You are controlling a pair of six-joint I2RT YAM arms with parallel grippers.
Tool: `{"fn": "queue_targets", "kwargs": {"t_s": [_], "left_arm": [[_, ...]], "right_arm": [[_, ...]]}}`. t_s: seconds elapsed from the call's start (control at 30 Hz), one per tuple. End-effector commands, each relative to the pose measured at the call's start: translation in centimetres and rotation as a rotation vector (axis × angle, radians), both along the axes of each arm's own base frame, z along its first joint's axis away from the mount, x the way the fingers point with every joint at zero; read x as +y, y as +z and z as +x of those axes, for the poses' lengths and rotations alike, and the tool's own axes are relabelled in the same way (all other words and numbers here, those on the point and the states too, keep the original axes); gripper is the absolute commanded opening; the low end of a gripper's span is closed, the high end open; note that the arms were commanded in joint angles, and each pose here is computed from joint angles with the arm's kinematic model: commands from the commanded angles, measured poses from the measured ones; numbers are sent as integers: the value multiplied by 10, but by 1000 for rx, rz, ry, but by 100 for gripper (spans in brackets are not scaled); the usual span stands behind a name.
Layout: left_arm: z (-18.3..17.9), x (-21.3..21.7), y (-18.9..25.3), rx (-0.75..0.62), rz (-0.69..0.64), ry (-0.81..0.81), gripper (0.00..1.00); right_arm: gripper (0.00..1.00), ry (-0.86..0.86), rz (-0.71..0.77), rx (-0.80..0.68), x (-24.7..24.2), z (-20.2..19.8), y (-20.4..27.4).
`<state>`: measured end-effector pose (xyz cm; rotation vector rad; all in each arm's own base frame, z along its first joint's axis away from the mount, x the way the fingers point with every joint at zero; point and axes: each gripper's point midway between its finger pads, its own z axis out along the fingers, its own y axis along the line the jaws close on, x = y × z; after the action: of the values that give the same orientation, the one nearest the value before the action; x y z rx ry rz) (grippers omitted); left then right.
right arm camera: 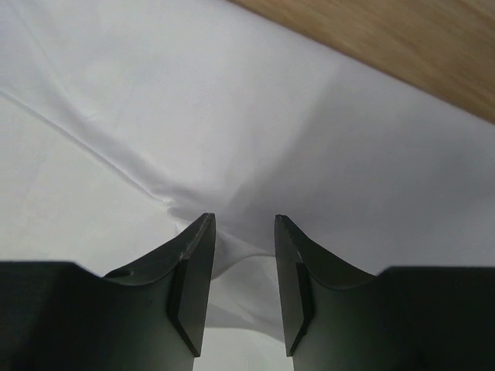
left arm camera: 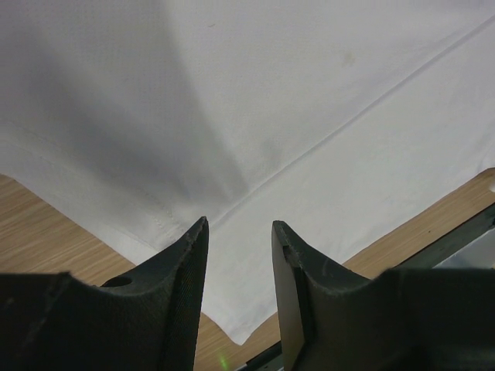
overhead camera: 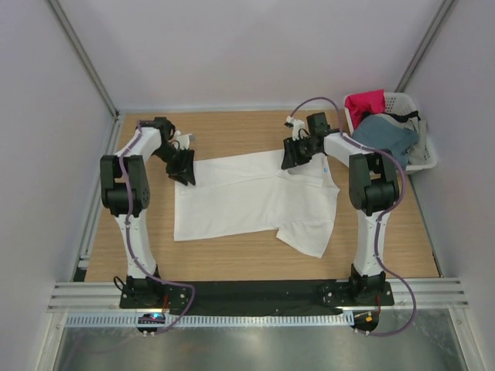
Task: Fold and stack the t-shirts
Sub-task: Fold the tshirt
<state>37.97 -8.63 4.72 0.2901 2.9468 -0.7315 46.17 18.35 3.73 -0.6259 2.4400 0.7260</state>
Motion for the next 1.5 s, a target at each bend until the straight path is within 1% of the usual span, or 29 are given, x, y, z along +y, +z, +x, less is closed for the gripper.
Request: {"fn": "queue_targets", "kwargs": {"t_s": [0.0, 0.1, 0.2, 0.23, 0.27, 0.33, 0.43, 0.47, 0.57, 0.67, 0.77, 0.8, 0.83, 0.9, 0.97, 1.23, 1.3, 1.47], "left_arm": [[11, 2, 0, -4, -1, 18, 40], [15, 2, 0, -10, 0, 21, 40], [17, 3, 0, -10, 2, 24, 40], [19, 3, 0, -14, 2, 24, 40], [19, 4, 0, -12, 2, 28, 40], [23, 5, 1, -23, 4, 34, 40], [30, 9, 2, -42, 17, 38, 40], [32, 10, 4, -48, 19, 40, 40], [40, 13, 8, -70, 38, 41, 40], [44, 15, 8, -70, 45, 35, 41], [43, 18, 1, -52, 65, 38, 41], [44, 19, 0, -52, 73, 41, 41], [45, 20, -1, -53, 77, 43, 40], [49, 22, -4, -55, 93, 50, 41], [51, 25, -7, -53, 110, 58, 41], [60, 37, -25, -42, 186, 66, 41], [66, 40, -25, -50, 201, 68, 41], [86, 48, -31, -73, 244, 67, 41]], "right_arm": [[42, 49, 33, -27, 17, -28, 38], [42, 72, 48, -1, 28, -52, 39], [42, 111, 56, 28, 43, -88, 41], [42, 115, 53, 61, 43, -103, 34], [42, 138, 60, 50, 50, -114, 44], [42, 147, 62, 70, 51, -131, 44], [42, 134, 77, 50, 49, -135, 58], [41, 126, 65, 33, 45, -131, 61], [41, 52, 69, -24, 29, -101, 74], [41, -64, 68, -69, 1, -56, 78], [41, -130, 45, -86, -24, -22, 73], [41, -136, 29, -116, -28, -10, 77], [41, -146, 15, -100, -32, -5, 65], [42, -167, 3, -108, -43, 9, 62], [42, -184, -19, -93, -50, 16, 48], [43, -294, -169, -110, -79, 39, 19], [43, -309, -207, -89, -85, 40, 6], [43, -333, -249, -78, -97, 51, -7]]}}
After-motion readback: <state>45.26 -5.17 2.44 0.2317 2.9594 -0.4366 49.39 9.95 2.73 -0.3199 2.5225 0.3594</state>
